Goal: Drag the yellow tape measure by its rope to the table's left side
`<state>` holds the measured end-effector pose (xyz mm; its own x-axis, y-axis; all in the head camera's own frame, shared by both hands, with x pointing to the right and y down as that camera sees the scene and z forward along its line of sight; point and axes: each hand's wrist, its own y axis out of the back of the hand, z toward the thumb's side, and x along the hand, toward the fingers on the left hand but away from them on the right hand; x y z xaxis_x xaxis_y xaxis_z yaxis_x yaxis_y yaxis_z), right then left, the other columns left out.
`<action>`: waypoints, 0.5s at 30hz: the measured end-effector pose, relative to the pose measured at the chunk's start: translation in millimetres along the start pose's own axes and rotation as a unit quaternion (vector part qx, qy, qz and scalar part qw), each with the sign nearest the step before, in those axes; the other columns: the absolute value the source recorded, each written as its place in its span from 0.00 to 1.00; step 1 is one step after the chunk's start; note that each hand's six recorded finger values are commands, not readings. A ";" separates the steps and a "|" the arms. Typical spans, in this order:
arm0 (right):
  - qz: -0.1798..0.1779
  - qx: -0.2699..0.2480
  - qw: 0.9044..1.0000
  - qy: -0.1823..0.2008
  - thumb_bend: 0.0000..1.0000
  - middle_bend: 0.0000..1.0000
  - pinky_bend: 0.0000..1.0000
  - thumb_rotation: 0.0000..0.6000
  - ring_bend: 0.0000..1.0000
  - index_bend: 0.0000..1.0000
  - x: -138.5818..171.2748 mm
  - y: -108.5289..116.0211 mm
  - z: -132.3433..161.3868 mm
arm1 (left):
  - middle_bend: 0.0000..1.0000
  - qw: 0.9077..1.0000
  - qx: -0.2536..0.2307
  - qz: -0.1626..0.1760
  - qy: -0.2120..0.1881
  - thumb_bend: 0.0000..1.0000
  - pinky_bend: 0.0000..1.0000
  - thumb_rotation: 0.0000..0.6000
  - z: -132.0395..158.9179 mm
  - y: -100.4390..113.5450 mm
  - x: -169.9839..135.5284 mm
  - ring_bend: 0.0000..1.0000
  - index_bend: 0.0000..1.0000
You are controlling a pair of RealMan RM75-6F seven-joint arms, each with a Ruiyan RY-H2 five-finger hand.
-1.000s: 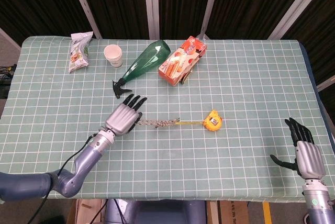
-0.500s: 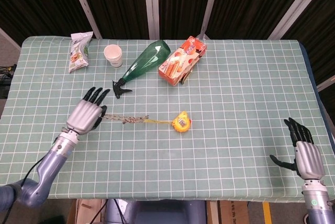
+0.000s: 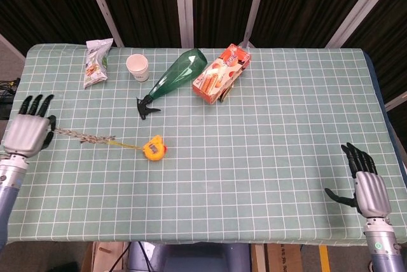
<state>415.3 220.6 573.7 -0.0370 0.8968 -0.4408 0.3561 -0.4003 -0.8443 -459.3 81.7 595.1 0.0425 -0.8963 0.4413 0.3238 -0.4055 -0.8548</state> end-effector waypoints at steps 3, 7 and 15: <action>0.001 0.000 1.000 0.001 0.18 0.00 0.00 1.00 0.00 0.00 -0.4 -1.2 1.1 | 0.04 0.999 0.019 0.004 0.035 0.54 0.00 1.00 -33.8 1.2 -1.3 0.00 0.60; 0.003 0.000 1.000 0.003 0.18 0.00 0.00 1.00 0.00 0.00 -1.1 -2.8 2.6 | 0.04 0.997 0.033 0.010 0.073 0.54 0.00 1.00 -67.0 5.1 -3.0 0.00 0.60; 0.006 0.000 1.000 0.005 0.18 0.00 0.00 1.00 0.00 0.00 -1.8 -4.4 4.0 | 0.03 0.990 0.033 0.014 0.137 0.53 0.00 1.00 -119.2 10.2 -10.5 0.00 0.54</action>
<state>410.0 220.0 577.0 -0.0235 0.8942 -0.4470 0.3558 -0.4103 -0.8397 -569.1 65.7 549.2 -0.2031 -0.9260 0.3182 0.3880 -0.3745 -0.8422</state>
